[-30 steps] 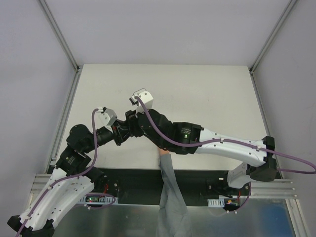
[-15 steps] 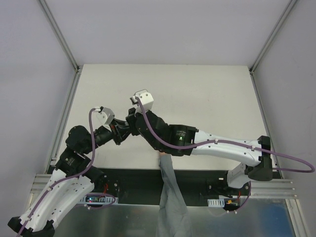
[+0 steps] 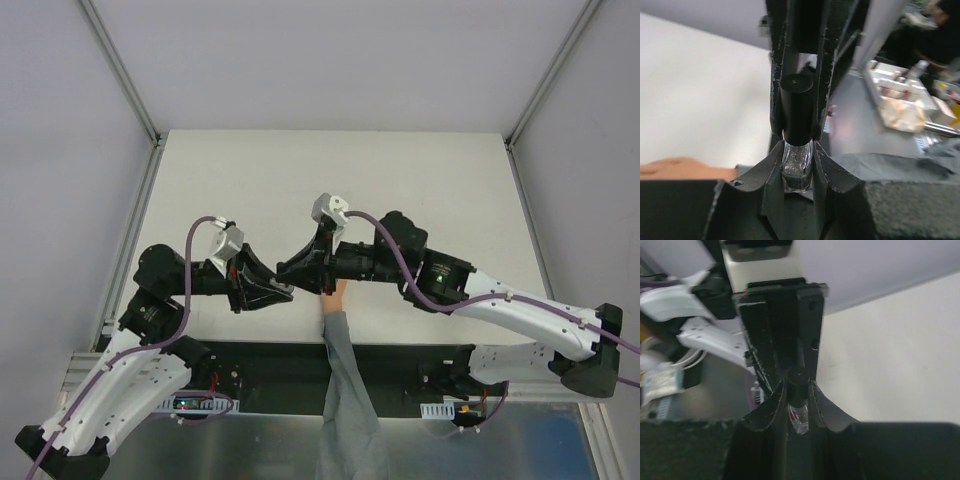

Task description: Paint the nails

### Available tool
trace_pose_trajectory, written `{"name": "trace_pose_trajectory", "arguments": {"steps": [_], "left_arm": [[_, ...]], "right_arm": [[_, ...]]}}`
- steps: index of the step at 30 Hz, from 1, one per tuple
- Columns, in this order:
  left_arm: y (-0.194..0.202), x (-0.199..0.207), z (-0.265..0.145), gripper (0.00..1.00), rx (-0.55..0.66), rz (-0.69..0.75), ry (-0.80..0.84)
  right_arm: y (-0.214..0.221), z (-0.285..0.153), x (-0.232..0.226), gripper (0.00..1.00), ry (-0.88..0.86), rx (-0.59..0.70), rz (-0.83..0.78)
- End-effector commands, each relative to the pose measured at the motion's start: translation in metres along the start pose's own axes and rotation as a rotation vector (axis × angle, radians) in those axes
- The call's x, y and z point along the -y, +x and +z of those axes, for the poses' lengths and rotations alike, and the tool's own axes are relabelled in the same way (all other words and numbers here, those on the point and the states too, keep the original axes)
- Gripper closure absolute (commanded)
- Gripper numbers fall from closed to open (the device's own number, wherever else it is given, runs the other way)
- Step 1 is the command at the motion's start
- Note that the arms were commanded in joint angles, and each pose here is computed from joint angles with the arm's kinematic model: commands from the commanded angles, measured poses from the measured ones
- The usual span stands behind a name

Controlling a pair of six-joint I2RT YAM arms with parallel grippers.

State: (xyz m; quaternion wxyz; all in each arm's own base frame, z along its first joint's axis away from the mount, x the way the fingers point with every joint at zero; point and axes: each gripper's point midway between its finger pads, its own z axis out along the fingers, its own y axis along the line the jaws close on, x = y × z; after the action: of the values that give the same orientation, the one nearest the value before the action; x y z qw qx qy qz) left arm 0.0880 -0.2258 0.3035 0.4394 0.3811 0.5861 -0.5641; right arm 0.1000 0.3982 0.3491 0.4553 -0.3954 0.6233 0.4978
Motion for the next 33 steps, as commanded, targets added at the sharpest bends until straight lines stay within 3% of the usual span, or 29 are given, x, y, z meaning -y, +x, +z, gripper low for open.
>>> {"name": "trace_pose_trajectory", "arguments": {"steps": [1,9,14,15,16,17,18,19,21,22,26,28,33], "left_arm": [[-0.031,0.081,-0.015,1.0,-0.002,0.132,0.416],[-0.046,0.06,-0.003,1.0,0.016,0.127,0.319],[-0.055,0.039,0.002,1.0,0.042,0.175,0.177],[-0.056,0.036,0.002,1.0,0.052,0.182,0.154],[-0.057,0.029,0.002,1.0,0.065,0.195,0.115],[-0.06,0.02,0.002,1.0,0.086,0.196,0.052],[-0.06,0.01,0.002,1.0,0.097,0.192,-0.005],[-0.061,-0.001,0.001,1.0,0.108,0.213,-0.063],[-0.061,-0.027,-0.004,1.0,0.138,0.216,-0.217],[-0.061,-0.035,-0.007,1.0,0.149,0.226,-0.261],[-0.06,-0.055,-0.017,1.0,0.184,0.248,-0.387],[-0.059,-0.065,-0.021,1.0,0.197,0.24,-0.441],[-0.056,-0.068,-0.024,1.0,0.2,0.248,-0.465]], "right_arm": [[0.011,-0.04,-0.074,1.0,-0.558,-0.088,-0.005],[0.0,-0.052,-0.058,1.0,-0.565,-0.051,0.023],[-0.01,-0.04,-0.036,0.99,-0.41,-0.023,0.063],[-0.018,-0.034,-0.029,0.83,-0.356,-0.015,0.079],[-0.017,-0.027,-0.009,0.74,-0.22,-0.029,0.125],[-0.016,-0.025,-0.007,0.69,-0.192,-0.041,0.144],[-0.016,-0.025,-0.005,0.55,-0.151,-0.064,0.159],[-0.019,-0.022,0.02,0.48,0.018,-0.032,0.161],[-0.023,-0.021,0.019,0.38,0.115,-0.026,0.161],[-0.026,-0.022,0.044,0.34,0.284,0.014,0.171],[-0.034,-0.015,0.046,0.27,0.456,0.083,0.187],[-0.051,-0.018,0.056,0.27,0.564,0.147,0.201],[-0.06,0.001,0.057,0.3,0.684,0.144,0.119]]}}
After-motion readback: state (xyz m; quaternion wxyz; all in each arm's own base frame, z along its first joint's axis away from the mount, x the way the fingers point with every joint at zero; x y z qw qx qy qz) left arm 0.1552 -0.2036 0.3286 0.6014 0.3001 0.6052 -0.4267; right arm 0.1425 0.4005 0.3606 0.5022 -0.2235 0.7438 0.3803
